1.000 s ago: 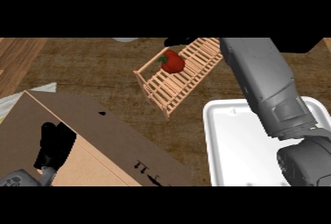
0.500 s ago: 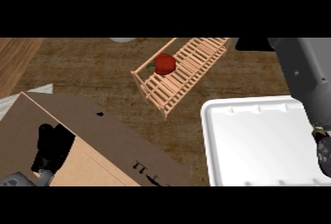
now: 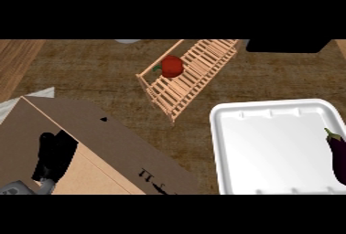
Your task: Pick the bell pepper from the tray and place it in the tiered shelf
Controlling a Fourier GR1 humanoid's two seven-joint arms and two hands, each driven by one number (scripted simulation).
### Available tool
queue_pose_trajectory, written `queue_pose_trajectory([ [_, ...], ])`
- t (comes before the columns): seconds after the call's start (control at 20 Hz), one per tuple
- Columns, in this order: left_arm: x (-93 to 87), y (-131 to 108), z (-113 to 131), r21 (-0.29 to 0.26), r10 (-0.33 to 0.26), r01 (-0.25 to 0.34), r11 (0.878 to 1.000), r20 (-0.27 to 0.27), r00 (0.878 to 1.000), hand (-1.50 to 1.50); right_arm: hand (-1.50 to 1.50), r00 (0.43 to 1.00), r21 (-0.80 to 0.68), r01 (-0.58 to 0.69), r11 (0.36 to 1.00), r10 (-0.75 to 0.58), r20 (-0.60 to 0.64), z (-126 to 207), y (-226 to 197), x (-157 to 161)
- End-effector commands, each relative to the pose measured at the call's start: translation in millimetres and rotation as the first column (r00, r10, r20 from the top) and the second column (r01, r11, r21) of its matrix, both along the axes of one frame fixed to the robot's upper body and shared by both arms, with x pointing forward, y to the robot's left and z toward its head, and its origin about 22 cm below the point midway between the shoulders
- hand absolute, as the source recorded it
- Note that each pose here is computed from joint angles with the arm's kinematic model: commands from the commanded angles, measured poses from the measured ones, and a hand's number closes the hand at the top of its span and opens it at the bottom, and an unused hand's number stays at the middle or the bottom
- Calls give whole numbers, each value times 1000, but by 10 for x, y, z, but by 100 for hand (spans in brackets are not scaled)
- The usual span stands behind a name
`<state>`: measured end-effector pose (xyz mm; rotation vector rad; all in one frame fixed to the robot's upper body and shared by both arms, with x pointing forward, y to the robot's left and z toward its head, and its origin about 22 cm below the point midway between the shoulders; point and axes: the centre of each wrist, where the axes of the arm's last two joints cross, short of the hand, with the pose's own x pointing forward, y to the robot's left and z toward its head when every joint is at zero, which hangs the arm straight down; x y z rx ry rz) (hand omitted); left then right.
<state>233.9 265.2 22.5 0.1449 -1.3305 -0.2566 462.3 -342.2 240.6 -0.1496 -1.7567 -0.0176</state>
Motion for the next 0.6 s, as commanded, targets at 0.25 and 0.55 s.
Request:
queue_pose_trajectory([
  [0.25,-11,-176,-108,-11,-97,98,995,40,994,0,-150,998,-68,-43,997,46,48,-26,-725,-302],
  [0.55,-54,-130,-76,-9,-121,121,993,22,992,0,-150,999,-145,-40,989,40,-2,-38,-946,-422],
])
